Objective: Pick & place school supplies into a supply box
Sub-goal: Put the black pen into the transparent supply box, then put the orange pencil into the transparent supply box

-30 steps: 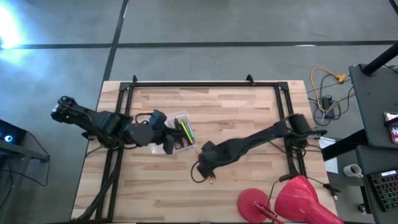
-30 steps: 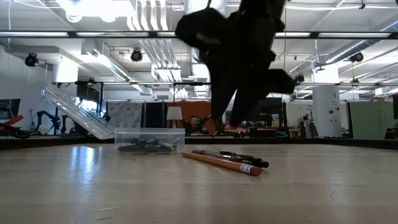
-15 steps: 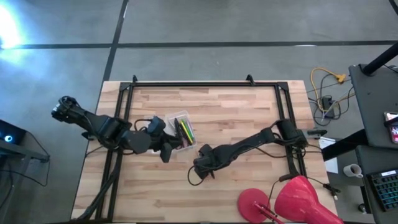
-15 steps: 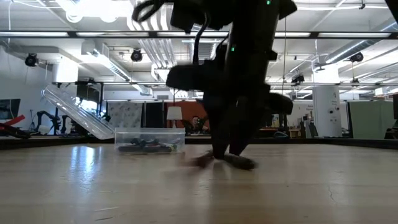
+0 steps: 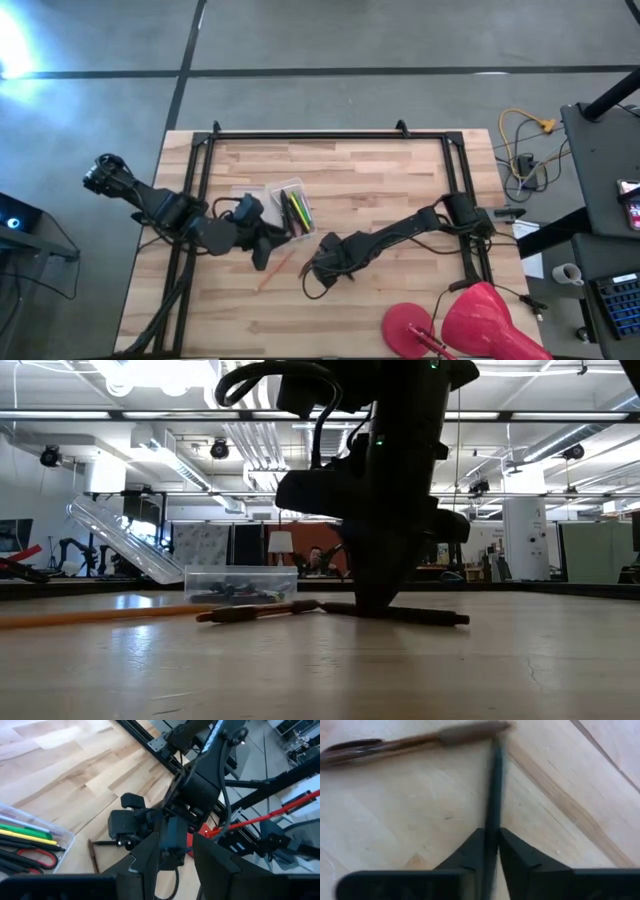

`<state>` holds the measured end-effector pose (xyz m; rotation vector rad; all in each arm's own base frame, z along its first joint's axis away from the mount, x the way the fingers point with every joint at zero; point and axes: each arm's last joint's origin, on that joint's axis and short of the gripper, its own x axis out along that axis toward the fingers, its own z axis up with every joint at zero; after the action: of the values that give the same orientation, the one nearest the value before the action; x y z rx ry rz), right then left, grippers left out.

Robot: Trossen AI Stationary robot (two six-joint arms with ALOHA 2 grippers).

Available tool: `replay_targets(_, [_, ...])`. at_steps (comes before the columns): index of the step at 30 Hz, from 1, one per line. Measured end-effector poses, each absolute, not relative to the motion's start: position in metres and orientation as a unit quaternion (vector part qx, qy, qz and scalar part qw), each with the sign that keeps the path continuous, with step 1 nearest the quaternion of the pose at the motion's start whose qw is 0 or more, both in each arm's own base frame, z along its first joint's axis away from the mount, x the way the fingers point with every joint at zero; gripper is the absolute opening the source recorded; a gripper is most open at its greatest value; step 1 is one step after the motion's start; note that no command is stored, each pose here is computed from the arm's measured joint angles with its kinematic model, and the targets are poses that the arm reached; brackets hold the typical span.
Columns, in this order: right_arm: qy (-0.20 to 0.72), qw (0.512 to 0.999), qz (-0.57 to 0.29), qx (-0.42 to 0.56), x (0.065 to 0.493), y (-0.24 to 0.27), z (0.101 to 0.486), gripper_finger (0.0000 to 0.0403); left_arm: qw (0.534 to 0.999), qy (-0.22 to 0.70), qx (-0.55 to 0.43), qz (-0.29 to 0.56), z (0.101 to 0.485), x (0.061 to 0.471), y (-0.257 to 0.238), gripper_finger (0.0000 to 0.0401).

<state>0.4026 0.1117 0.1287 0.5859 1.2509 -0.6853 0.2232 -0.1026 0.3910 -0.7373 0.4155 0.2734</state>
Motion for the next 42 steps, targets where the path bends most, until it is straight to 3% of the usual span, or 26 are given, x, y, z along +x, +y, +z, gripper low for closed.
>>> replay_targets(6, [0.535,0.744,-0.322,0.239,0.397,0.110,0.154,0.0017,0.905,0.207,-0.352,0.123,0.390,0.219,-0.109,0.0103])
replay_targets(11, [0.410,0.812,-0.306,0.282,0.399,0.093,0.235,0.0015,0.902,0.218,-0.346,0.136,0.384,0.212,-0.118,0.0103])
replay_targets(16, [0.334,0.837,-0.282,0.328,0.414,0.041,0.263,0.0015,0.885,0.254,-0.346,0.178,0.369,0.196,-0.125,0.0103])
replay_targets(19, [0.309,0.839,-0.246,0.375,0.427,0.004,0.266,0.0014,0.870,0.283,-0.352,0.198,0.356,0.186,-0.130,0.0103])
replay_targets(22, [0.324,0.829,-0.226,0.397,0.441,-0.024,0.245,0.0023,0.859,0.297,-0.363,0.207,0.343,0.180,-0.136,0.0103])
replay_targets(31, [0.345,0.804,-0.223,0.429,0.463,-0.048,0.220,0.0110,0.833,0.326,-0.388,0.223,0.303,0.162,-0.153,0.0103])
replay_targets(36, [0.336,0.837,-0.194,0.387,0.466,-0.047,0.242,0.0135,0.820,0.357,-0.392,0.216,0.267,0.155,-0.160,0.0102])
replay_targets(42, [0.391,0.850,-0.176,0.306,0.453,-0.032,0.269,0.0139,0.815,0.347,-0.436,0.159,0.220,0.158,-0.166,0.0102])
